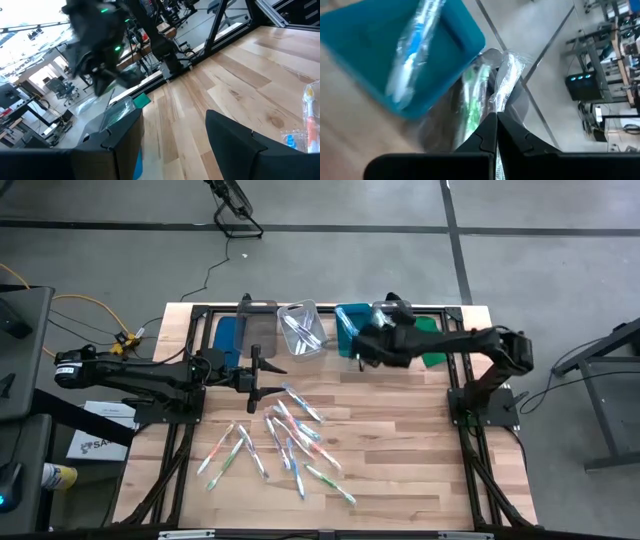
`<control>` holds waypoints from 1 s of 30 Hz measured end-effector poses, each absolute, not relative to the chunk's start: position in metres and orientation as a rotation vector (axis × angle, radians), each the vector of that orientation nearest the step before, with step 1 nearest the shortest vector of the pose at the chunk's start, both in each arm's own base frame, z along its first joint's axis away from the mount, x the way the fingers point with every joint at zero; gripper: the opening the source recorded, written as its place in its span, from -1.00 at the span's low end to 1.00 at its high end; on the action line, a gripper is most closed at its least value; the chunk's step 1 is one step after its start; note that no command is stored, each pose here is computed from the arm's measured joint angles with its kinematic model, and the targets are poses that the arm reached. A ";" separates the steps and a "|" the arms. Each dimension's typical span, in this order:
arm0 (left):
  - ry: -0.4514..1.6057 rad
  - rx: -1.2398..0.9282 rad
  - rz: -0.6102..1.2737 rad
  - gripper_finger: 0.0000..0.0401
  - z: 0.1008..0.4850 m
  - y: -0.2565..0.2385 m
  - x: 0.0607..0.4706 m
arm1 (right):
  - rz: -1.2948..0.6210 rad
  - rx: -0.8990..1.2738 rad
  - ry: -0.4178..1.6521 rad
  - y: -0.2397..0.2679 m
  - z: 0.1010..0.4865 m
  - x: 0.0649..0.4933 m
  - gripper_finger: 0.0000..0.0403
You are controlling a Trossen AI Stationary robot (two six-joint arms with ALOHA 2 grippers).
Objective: Pick & Place Toothbrushes
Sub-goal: Put the green toothbrush into the right black bin
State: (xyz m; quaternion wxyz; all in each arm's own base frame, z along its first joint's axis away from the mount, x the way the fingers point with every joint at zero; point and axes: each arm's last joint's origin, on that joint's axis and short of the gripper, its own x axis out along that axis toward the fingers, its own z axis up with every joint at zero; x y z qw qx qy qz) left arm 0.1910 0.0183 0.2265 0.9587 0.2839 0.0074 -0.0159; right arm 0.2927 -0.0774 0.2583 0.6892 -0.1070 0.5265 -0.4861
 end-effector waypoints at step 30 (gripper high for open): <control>0.023 0.578 -0.037 0.06 0.225 0.018 0.191 | -0.930 -0.054 1.091 -0.191 0.176 0.247 -0.99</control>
